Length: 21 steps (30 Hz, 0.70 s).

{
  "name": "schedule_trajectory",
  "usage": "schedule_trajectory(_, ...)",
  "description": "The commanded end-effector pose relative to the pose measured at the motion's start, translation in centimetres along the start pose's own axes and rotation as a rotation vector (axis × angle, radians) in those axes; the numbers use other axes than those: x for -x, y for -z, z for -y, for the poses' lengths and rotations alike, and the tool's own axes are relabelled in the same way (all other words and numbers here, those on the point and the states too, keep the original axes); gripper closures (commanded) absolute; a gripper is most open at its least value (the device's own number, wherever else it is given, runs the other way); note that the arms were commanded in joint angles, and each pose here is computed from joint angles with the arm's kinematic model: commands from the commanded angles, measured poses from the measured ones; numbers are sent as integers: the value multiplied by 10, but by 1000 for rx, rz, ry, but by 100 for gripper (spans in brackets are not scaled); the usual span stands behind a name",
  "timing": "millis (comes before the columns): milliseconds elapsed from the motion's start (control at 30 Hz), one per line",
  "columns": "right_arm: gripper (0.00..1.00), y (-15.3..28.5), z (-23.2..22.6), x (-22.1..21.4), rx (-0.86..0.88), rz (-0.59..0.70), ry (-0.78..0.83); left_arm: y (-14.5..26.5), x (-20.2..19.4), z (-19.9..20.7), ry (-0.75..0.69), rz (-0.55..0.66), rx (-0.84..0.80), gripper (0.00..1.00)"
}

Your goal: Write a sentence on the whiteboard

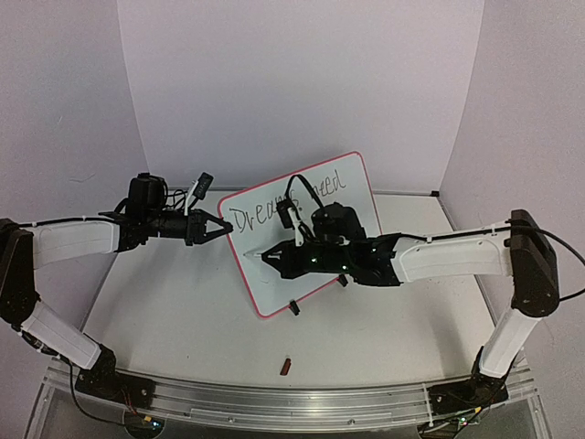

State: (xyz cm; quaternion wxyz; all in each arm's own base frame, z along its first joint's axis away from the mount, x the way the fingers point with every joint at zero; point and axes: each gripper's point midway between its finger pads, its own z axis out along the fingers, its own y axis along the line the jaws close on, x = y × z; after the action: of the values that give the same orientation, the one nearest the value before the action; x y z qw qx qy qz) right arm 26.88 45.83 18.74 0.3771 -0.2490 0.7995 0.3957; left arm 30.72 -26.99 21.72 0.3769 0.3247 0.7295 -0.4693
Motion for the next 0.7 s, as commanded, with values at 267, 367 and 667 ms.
schedule_trajectory(267, 100, 6, 13, -6, -71, 5, -36, -3, -11, 0, -83, -39, 31, 100)
schedule_trajectory(367, 100, 8, 16, -12, -81, -7, -44, -3, -10, 0, -85, -36, 32, 100)
schedule_trajectory(667, 100, 21, 8, -5, -49, 9, -38, -3, -10, 2, -87, -36, 31, 100)
